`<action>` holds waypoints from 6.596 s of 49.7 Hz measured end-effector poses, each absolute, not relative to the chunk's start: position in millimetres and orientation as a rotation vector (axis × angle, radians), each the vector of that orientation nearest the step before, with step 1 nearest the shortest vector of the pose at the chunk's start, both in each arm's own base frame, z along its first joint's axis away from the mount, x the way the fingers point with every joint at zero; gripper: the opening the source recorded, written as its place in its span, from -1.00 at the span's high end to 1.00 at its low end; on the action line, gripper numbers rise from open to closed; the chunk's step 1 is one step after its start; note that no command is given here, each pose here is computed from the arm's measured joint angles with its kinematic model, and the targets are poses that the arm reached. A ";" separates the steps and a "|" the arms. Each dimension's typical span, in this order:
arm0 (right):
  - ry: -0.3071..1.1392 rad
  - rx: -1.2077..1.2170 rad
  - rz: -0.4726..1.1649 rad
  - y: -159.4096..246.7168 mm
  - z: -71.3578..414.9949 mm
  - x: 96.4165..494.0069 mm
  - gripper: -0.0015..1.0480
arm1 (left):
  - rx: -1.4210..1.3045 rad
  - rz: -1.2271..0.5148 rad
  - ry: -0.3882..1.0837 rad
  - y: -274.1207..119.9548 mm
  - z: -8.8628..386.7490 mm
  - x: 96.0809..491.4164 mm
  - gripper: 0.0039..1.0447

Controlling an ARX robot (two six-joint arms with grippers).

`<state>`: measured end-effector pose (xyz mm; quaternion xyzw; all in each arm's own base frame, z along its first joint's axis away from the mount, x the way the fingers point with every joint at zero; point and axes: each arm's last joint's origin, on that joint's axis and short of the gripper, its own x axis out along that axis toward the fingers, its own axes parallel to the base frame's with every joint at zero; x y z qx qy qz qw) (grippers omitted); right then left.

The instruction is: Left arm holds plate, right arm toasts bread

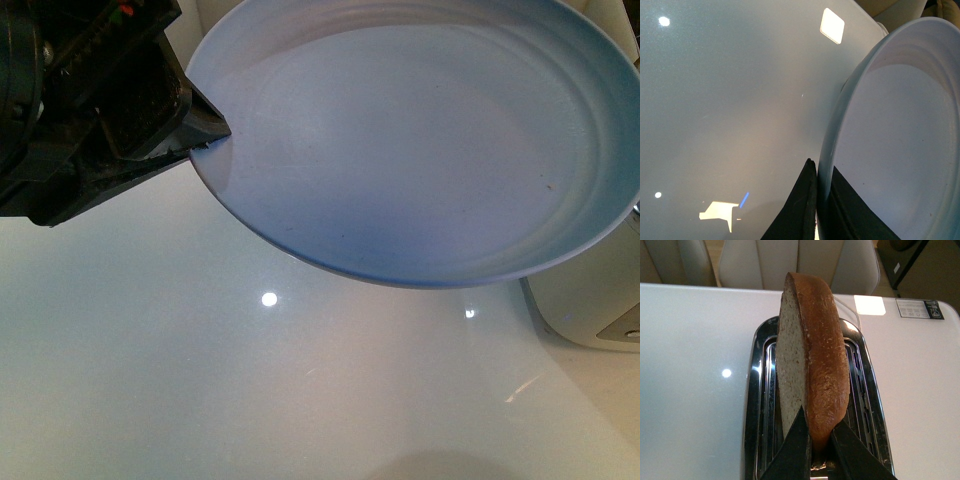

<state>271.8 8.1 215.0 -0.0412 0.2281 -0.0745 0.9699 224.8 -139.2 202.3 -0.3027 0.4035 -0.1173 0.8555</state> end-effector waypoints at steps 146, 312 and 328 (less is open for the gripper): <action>-0.008 -0.001 0.000 -0.1 171.6 120.7 0.96 | -0.638 -0.249 0.848 -139.2 202.7 224.7 0.95; -0.014 -0.001 -0.001 -0.1 169.4 96.9 -0.83 | -0.710 0.164 0.814 52.3 5.1 254.6 0.95; -0.014 -0.001 -0.001 -0.1 169.4 96.9 -0.83 | -0.710 0.173 0.837 52.4 -28.4 265.8 0.95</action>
